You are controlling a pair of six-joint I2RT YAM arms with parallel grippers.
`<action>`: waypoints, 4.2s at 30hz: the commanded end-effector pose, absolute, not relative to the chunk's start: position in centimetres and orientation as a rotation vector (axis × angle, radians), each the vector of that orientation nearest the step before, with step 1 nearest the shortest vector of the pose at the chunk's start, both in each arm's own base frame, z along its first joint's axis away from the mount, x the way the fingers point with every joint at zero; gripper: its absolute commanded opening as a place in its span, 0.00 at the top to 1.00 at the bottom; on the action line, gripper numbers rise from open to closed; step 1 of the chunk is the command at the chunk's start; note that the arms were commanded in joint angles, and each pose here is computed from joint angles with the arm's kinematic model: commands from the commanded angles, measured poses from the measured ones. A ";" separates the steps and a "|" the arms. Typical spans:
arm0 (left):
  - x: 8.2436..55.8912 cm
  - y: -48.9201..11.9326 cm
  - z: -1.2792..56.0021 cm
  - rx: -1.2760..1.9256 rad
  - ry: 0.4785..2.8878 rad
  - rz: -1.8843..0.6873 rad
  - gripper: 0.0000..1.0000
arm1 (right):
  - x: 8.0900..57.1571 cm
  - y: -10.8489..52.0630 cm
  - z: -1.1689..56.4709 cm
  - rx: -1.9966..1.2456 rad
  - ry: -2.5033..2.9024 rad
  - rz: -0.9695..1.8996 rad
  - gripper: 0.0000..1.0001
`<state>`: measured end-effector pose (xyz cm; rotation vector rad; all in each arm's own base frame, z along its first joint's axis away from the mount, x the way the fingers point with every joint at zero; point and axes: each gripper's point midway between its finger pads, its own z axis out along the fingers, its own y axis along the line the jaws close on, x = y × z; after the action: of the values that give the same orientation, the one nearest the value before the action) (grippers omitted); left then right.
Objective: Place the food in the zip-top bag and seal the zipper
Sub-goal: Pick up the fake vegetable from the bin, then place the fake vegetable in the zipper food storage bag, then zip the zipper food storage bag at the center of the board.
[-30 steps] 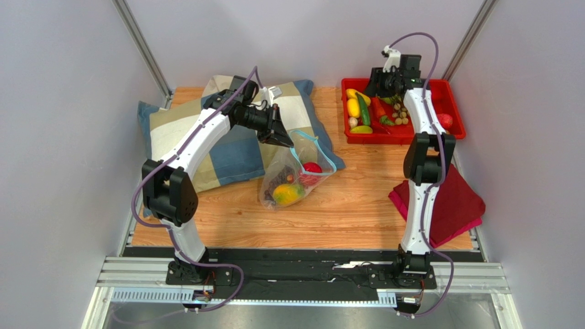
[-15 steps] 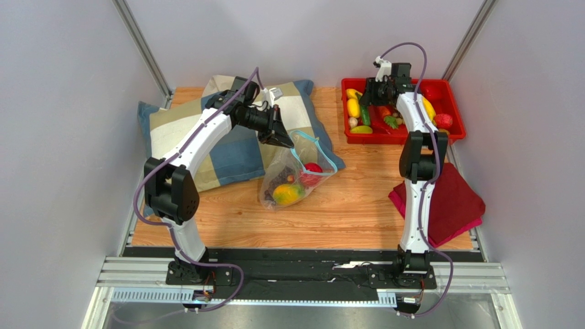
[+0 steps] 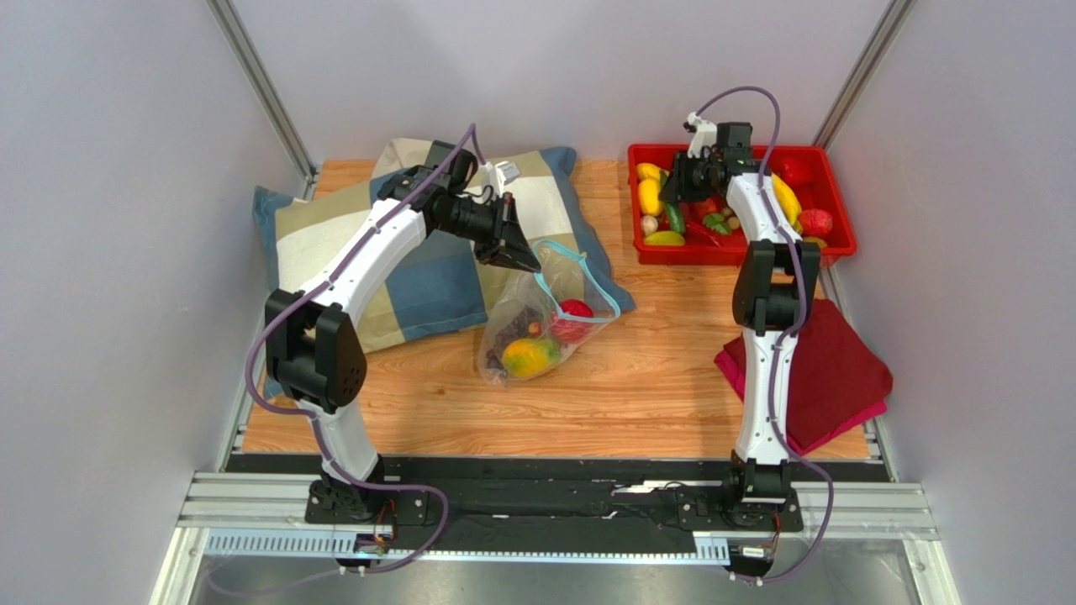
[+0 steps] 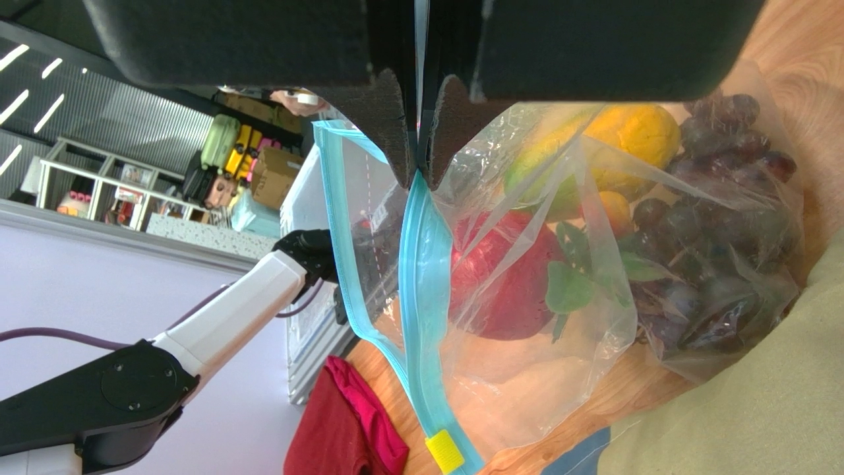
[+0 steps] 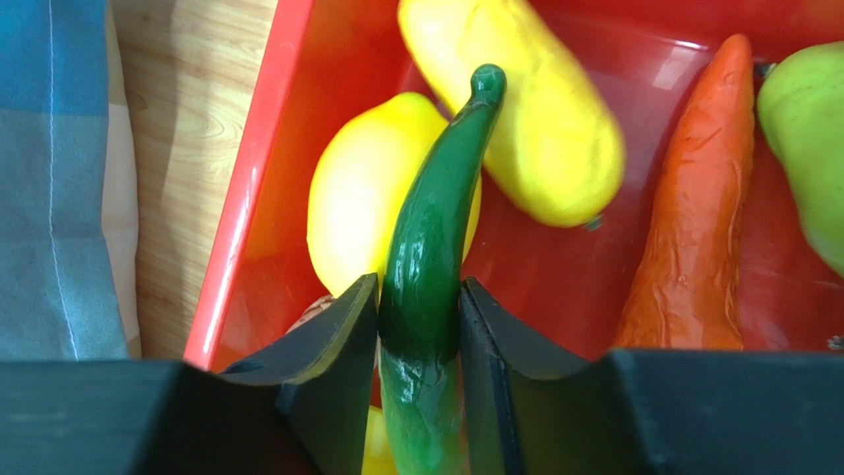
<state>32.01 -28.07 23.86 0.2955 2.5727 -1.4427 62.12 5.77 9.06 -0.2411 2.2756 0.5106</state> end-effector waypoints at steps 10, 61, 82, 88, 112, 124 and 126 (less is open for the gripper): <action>32.2 -28.0 25.2 0.348 2.509 -1.467 1.00 | 60.2 6.8 22.6 -0.232 2.049 0.597 1.00; 32.0 -27.4 27.7 0.306 2.370 -1.503 1.00 | 25.9 30.4 21.3 -0.886 2.013 1.214 0.77; 30.7 -26.3 27.6 0.373 2.357 -1.436 1.00 | 29.9 22.8 19.0 -0.812 2.359 1.052 0.35; 30.6 -26.2 27.9 0.386 2.347 -1.417 1.00 | 27.2 24.6 19.1 -0.810 2.376 1.352 0.42; 26.9 -28.5 28.2 0.981 2.232 -1.252 0.91 | 27.2 28.8 25.1 -0.191 2.233 1.245 1.00; 28.2 -28.7 27.4 0.976 2.250 -1.198 0.58 | 28.9 29.6 25.9 -0.123 2.060 1.309 1.00; 29.0 -28.6 27.5 0.964 2.247 -1.139 0.53 | 28.6 29.6 26.2 -0.145 2.037 1.319 1.00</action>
<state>27.75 -28.52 25.14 0.9457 2.3475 -1.2297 28.13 29.29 22.58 -0.1060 2.2116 1.2777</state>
